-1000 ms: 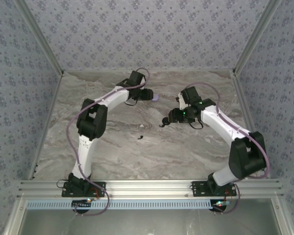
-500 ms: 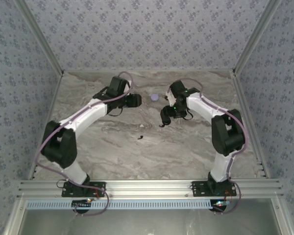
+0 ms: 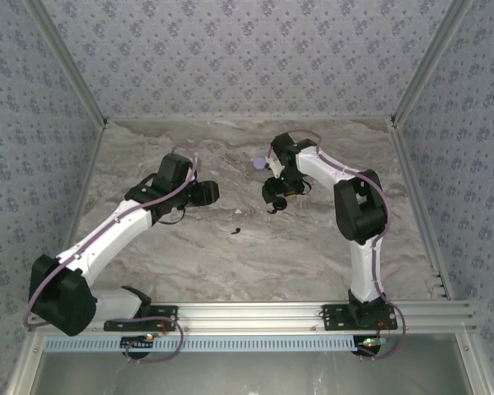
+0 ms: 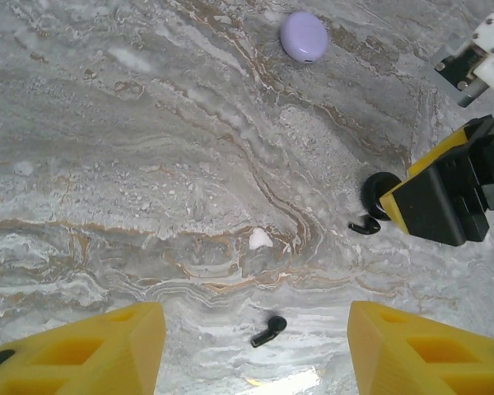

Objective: Insert the wireless bluetooth earbuds into the charging case

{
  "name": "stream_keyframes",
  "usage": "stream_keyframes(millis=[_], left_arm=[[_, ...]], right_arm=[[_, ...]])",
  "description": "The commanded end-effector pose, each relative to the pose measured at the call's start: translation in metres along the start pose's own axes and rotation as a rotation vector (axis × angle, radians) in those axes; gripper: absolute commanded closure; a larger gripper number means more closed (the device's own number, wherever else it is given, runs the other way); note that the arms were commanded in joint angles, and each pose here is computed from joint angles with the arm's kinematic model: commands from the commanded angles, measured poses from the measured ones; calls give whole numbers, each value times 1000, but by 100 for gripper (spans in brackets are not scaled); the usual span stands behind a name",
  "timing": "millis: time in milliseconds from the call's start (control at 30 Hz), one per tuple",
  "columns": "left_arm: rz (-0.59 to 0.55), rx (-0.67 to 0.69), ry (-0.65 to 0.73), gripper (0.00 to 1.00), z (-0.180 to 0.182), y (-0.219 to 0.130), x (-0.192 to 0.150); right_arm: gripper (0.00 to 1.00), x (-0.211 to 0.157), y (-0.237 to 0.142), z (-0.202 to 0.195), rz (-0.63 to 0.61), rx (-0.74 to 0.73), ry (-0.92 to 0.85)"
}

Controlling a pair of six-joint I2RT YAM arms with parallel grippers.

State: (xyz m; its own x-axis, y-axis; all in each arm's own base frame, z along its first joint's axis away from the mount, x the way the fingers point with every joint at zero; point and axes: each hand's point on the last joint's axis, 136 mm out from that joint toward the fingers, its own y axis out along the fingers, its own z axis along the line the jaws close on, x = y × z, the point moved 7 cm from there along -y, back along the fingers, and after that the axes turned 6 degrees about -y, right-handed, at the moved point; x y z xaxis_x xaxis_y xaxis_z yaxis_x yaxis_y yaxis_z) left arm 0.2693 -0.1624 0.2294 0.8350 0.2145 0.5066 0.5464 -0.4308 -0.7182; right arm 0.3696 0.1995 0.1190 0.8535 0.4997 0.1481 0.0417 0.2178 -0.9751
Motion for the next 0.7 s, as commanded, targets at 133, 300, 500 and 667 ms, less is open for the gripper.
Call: stream_keyframes(millis=[133,300,500,667], left_arm=[[25,-10,-32,40,2,-3,-9],[22,-9,-33,40,2,-3,-9],[24,-7,-40,40,3,-2,-9],[25,-6,-42,40,3,-2,-10]], right_arm=[[32,-3,8,-2,86,-62,-25],[34,-2,13,-3,102,-68,-16],[35,-2,21,-3,120,-76,-13],[36,-1,26,-8,128,-107,16]])
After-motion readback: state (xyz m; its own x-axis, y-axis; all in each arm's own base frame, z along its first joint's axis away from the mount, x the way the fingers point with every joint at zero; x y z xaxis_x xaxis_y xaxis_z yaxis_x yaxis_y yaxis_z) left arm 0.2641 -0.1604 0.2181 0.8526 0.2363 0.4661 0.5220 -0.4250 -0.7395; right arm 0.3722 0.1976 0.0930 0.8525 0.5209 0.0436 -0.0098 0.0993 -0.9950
